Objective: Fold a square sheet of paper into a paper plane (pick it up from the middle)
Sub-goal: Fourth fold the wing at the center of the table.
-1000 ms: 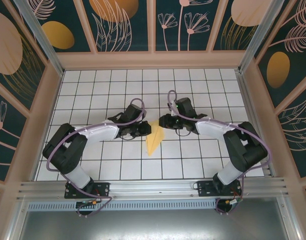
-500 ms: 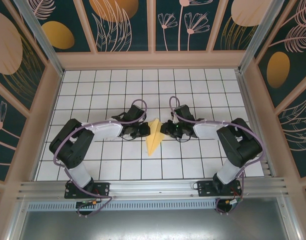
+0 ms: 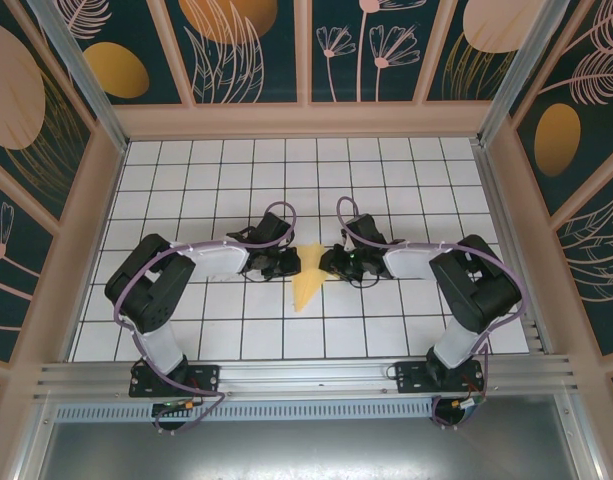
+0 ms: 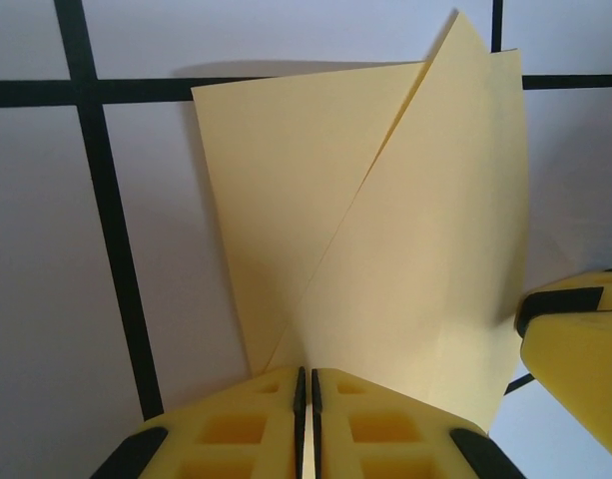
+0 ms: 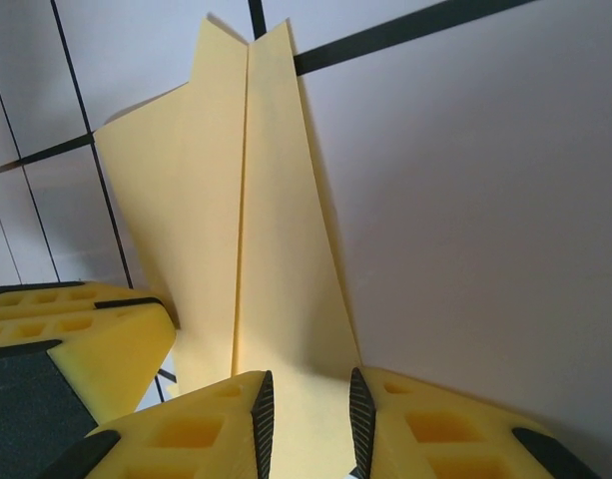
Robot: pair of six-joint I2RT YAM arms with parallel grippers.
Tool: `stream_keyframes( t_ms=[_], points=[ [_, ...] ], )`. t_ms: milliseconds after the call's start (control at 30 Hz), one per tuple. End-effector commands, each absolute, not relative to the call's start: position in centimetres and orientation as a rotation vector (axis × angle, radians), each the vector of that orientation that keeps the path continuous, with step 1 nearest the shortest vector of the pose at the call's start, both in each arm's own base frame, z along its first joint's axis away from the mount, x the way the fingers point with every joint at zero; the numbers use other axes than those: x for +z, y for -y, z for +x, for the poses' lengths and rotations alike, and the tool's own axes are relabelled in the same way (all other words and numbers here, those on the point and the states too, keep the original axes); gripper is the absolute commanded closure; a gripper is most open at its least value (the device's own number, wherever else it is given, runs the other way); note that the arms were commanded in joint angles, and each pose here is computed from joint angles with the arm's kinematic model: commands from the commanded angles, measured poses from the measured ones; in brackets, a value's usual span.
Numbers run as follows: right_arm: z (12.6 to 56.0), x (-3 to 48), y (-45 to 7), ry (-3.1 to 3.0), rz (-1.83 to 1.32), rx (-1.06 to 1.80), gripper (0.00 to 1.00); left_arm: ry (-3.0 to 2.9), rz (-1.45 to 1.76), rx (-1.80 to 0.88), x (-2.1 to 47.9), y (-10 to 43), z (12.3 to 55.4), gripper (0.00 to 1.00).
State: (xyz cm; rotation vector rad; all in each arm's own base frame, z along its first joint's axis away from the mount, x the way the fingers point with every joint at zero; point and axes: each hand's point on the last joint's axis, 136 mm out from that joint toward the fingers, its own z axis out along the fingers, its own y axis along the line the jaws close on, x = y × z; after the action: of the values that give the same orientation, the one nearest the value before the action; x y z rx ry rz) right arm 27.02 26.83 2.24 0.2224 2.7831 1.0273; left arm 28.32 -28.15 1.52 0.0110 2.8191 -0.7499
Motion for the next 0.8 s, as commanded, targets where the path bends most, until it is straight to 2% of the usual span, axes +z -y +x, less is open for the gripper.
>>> stream_keyframes(
  t_ms=[0,433,767],
  points=[
    [27.1,2.7,-25.9,-2.759,0.261,0.958,0.69,-2.833,0.035,-0.757,1.1,28.2,28.1,0.85],
    [25.9,1.3,-25.0,-2.8,0.353,0.943,0.69,-2.863,0.025,-0.733,0.3,27.8,27.7,0.85],
    [25.6,1.8,-27.2,-2.779,0.321,1.12,0.69,-2.899,0.013,-0.721,-0.8,27.3,26.7,0.86]
  ],
)
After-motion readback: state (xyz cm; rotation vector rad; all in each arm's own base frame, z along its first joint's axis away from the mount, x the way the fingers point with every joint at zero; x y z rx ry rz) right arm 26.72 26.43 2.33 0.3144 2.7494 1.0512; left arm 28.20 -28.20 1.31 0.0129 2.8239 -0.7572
